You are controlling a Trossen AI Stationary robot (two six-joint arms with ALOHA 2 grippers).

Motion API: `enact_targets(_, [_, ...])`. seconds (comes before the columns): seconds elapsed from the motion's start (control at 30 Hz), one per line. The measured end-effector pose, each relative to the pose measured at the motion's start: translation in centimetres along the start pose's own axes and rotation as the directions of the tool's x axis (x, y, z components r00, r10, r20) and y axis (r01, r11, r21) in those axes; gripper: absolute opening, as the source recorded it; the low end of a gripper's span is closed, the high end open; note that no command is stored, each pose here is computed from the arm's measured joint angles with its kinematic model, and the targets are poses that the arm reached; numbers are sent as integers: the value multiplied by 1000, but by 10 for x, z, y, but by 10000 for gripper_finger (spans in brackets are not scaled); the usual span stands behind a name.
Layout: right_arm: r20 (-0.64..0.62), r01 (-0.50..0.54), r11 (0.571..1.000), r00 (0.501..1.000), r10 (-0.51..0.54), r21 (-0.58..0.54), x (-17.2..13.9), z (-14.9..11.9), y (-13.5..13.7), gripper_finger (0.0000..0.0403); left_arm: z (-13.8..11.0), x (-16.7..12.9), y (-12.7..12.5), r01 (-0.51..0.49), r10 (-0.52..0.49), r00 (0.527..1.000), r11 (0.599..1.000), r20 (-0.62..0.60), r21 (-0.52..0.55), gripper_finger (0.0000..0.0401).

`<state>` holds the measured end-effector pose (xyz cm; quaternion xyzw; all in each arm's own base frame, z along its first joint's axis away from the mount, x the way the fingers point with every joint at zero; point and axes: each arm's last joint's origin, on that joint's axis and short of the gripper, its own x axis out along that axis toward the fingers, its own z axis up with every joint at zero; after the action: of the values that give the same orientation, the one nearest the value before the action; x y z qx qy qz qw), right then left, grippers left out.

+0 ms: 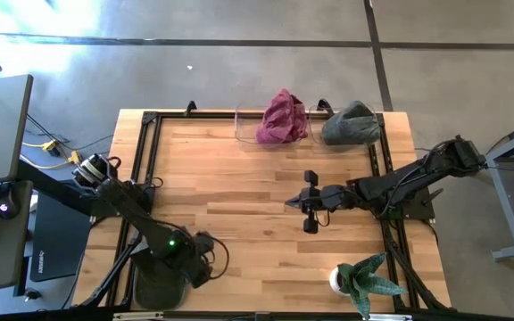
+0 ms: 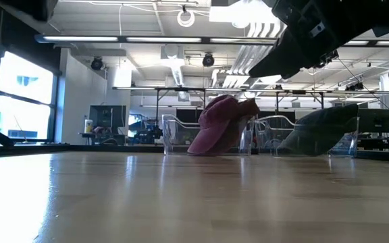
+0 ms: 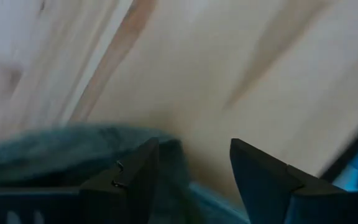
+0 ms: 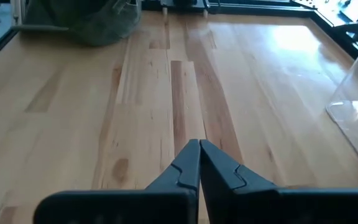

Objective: Pick & Place hat
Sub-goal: Put the black cap into the right transparent bin

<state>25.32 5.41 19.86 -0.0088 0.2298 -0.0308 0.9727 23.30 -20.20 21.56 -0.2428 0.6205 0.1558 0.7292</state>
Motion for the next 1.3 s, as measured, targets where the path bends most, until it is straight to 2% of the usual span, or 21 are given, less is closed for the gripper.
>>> enact_targets(0.1, [6, -1, 1000, 1000, 1, -18, 0, 1, 0, 2, -3, 8, 6, -103, 97, 993, 990, -64, -96, 208])
enact_targets(0.2, [11, 1, 1000, 1000, -1, -18, 0, 1, 0, 6, -5, 15, 7, -157, 141, 984, 977, -110, -146, 236])
enact_targets(0.37, [13, 3, 1000, 1000, -3, -16, 0, 2, -1, 3, -5, 25, 5, -182, 159, 979, 963, -126, -197, 279])
enact_targets(0.53, [12, -1, 1000, 1000, 1, -16, 0, 1, -1, 6, -8, 47, 5, -281, 244, 953, 934, -180, -219, 275])
enact_targets(0.63, [12, -1, 1000, 1000, 1, -15, 0, 1, -1, 8, -9, 61, 4, -317, 281, 938, 931, -204, -179, 249])
enact_targets(0.73, [12, -1, 1000, 1000, 1, -16, 0, 1, -1, 7, -8, 66, 2, -307, 285, 938, 947, -197, -94, 200])
enact_targets(0.93, [16, 0, 1000, 1000, 0, -31, 0, 2, -1, 2, 8, 67, 6, -287, 296, 950, 953, -97, 100, 42])
enact_targets(1.0, [28, 1, 1000, 1000, 0, -28, -3, 4, -2, 5, 19, 65, 9, -303, 308, 951, 931, 5, 205, 13])
enact_targets(1.07, [40, -1, 1000, 999, 2, -25, -8, 7, -3, 6, 33, 66, 9, -325, 300, 945, 896, 127, 301, 20])
enact_targets(1.13, [47, -7, 1000, 999, 8, -22, -15, 10, -4, 5, 48, 67, 8, -352, 271, 932, 836, 240, 421, 29])
enact_targets(1.23, [57, -16, 1000, 998, 16, 6, -30, 16, -7, 2, 74, 68, -4, -329, 113, 922, 731, 369, 598, 29])
enact_targets(1.3, [65, -24, 999, 998, 22, 34, -42, 19, -9, 3, 90, 66, -14, -281, -43, 918, 628, 394, 725, 23])
